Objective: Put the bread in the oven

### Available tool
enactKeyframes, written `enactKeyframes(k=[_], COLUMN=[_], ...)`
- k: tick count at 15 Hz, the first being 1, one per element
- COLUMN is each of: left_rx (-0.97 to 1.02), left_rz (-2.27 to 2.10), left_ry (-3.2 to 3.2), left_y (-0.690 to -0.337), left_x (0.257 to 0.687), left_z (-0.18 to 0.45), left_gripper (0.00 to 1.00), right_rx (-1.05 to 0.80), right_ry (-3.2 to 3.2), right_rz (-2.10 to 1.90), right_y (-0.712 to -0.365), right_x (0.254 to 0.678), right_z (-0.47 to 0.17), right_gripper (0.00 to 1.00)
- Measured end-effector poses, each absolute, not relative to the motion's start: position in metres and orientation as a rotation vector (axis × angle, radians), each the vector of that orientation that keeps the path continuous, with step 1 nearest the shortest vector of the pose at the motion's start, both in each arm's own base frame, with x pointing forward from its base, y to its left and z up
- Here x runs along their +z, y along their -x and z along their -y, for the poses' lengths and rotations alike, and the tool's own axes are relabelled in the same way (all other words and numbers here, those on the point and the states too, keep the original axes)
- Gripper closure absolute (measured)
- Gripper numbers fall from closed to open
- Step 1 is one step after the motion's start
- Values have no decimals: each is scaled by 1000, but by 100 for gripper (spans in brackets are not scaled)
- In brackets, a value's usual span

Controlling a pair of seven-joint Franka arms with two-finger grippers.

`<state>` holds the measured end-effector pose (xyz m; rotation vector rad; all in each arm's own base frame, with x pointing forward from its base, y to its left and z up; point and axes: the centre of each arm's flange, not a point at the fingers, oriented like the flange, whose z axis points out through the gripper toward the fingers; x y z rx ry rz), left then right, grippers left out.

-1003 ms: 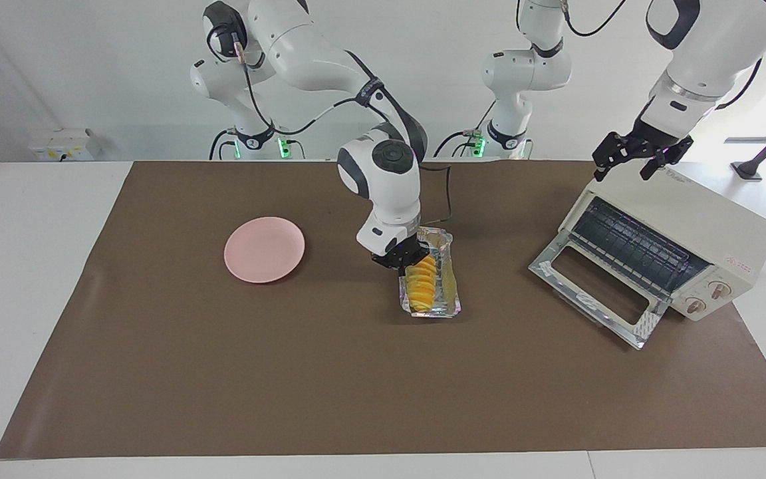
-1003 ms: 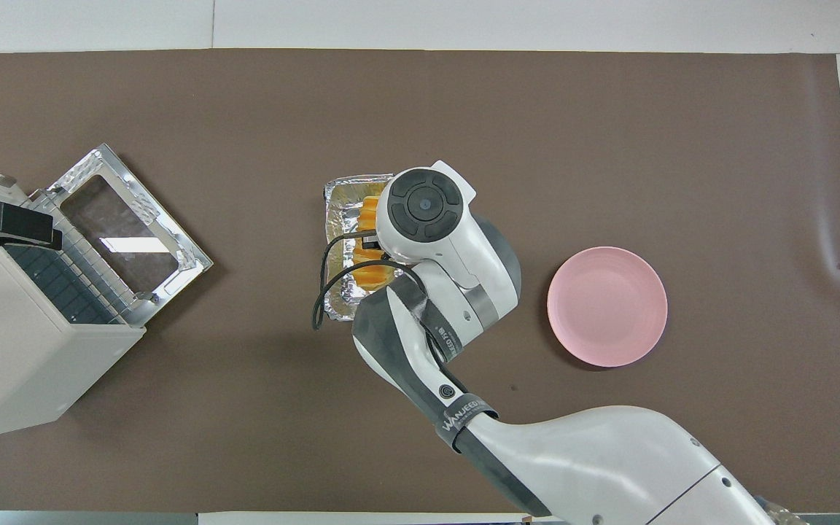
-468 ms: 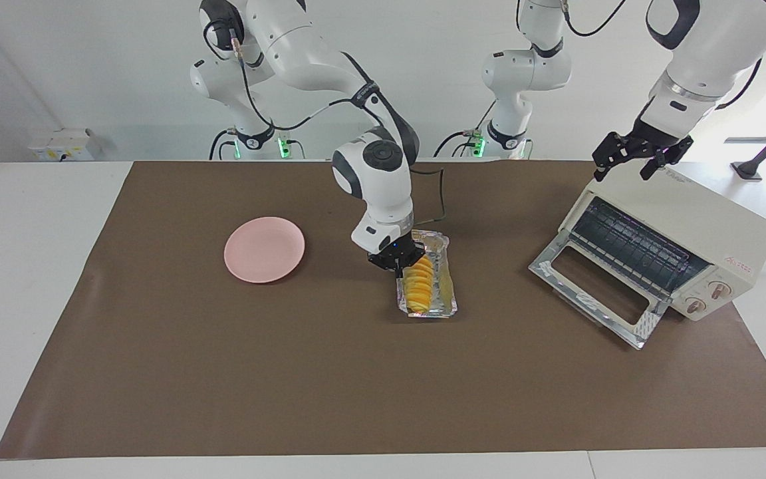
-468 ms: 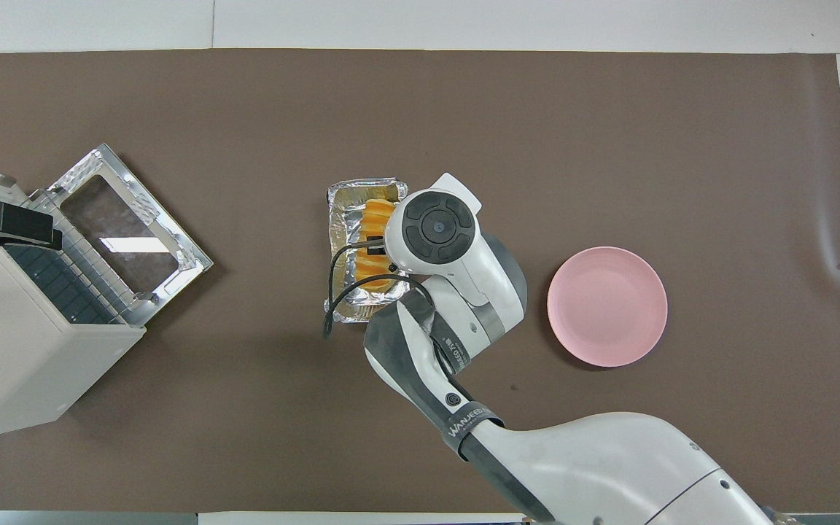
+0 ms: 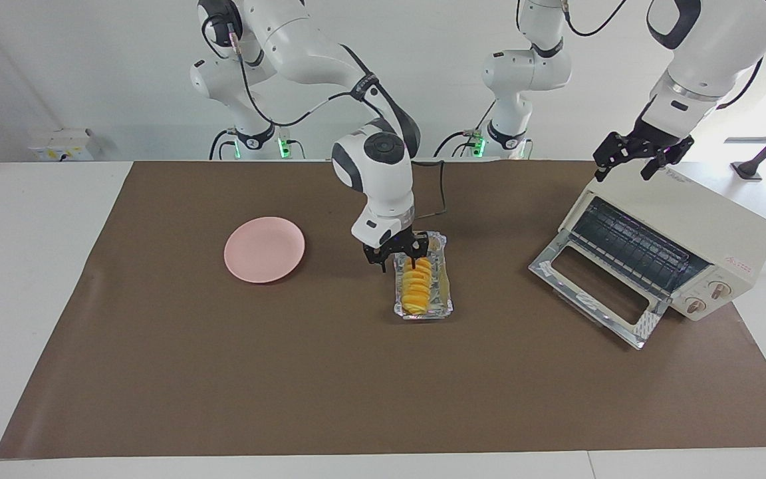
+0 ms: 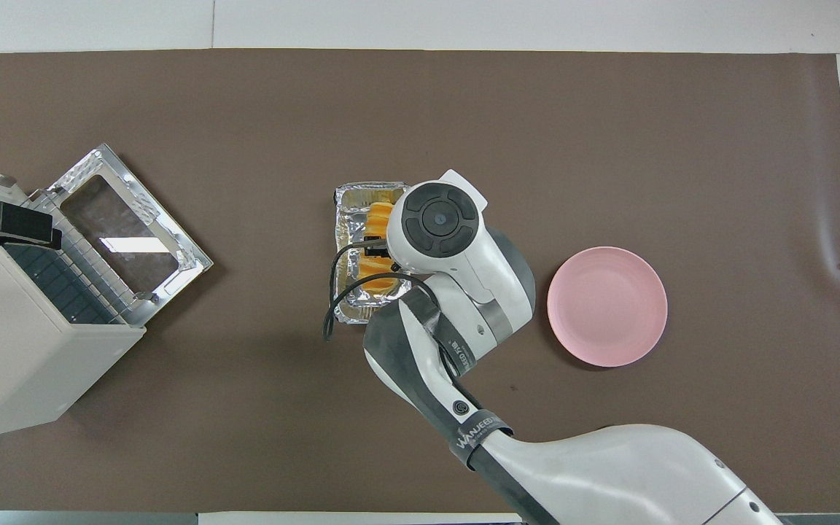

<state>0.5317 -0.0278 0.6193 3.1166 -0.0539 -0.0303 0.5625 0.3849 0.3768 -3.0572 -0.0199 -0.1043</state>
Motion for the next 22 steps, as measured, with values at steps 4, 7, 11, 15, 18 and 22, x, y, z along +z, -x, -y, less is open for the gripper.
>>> enactKeyframes(k=[4, 7, 11, 15, 18, 22], left_rx=[-49, -31, -101, -136, -133, -148], left_rz=[108, 114, 112, 100, 61, 94], left_ry=[-3118, -3120, -3138, -3116, -3106, -3093], left_y=[-529, -529, -536, -554, -551, -530], left_x=[612, 598, 540, 467, 428, 382], left_z=[82, 146, 240, 342, 409, 471], left_gripper=[0, 0, 0, 0, 0, 0], right_rx=[-101, -101, -106, -70, -40, 65], right_ry=[3070, 3081, 3086, 3089, 3087, 3091], right_rz=[-32, 95, 180, 259, 291, 262], right_y=[-594, -613, -622, -613, -598, -570], right_x=[426, 462, 496, 525, 552, 581], right_z=[-310, -233, -152, -95, -57, -20], right_gripper=[0, 0, 0, 0, 0, 0])
